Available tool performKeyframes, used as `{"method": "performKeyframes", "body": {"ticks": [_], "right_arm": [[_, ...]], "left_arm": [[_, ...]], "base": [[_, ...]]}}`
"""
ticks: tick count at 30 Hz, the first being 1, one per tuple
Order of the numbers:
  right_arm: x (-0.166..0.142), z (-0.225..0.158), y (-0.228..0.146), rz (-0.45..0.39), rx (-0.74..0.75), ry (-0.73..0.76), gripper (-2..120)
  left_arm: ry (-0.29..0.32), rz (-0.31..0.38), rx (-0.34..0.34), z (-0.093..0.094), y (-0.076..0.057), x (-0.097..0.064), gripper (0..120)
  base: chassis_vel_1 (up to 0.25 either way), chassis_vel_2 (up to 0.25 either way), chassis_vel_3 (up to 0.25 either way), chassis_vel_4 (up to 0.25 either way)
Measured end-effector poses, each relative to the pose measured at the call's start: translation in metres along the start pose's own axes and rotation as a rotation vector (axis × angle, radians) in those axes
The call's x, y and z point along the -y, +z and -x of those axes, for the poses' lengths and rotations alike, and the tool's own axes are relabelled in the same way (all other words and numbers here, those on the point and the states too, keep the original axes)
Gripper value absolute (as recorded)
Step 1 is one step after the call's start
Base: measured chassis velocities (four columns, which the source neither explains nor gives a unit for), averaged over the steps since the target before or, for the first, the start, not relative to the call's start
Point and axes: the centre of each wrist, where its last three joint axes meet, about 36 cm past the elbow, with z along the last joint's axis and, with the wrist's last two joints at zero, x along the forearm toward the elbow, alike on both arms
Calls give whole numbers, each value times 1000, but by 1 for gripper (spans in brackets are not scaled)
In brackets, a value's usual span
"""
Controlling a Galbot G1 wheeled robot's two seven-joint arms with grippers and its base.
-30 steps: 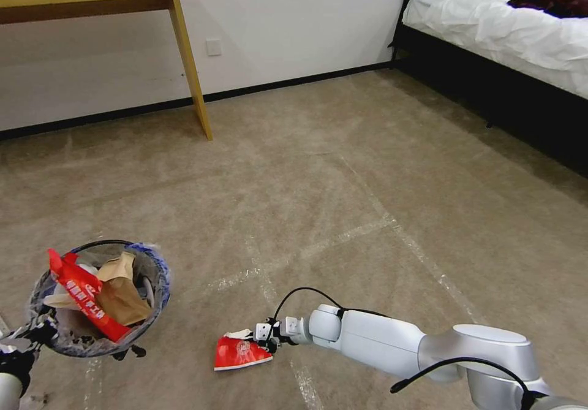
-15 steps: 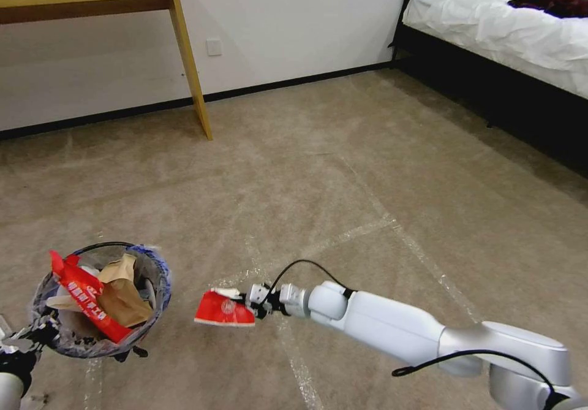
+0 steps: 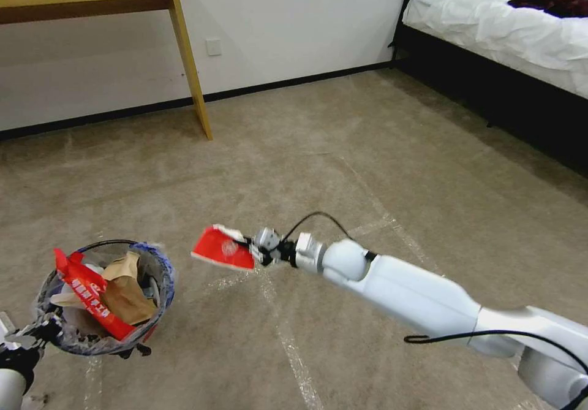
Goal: Pick up the trash bin and place the garbage on the floor into it.
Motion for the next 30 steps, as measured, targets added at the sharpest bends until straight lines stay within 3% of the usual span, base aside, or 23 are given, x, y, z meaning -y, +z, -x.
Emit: {"method": "performKeyframes", "body": {"ticks": [7, 9, 12, 15, 21, 30], "right_arm": [[15, -2, -49, -33, 101, 13, 0], [17, 0, -74, -18, 142, 21, 0], [16, 0, -78, -15, 147, 22, 0], [8, 1, -111, 20, 191, 17, 0], [-4, 5, -136, 61, 206, -12, 0], [-28, 21, -155, 86, 173, -95, 0]], "left_arm": [[4, 3, -1, 0, -1, 0, 1], [9, 6, -4, 1, -2, 1, 1], [11, 6, -4, 2, -2, 1, 1], [49, -23, -25, 4, -5, 10, 1], [97, -11, -42, 3, -7, 24, 1], [116, 4, -54, 4, -9, 27, 1]], "base": [[0, 0, 0, 0], [0, 0, 0, 0], [0, 0, 0, 0], [0, 0, 0, 0], [0, 0, 0, 0], [0, 0, 0, 0]]}}
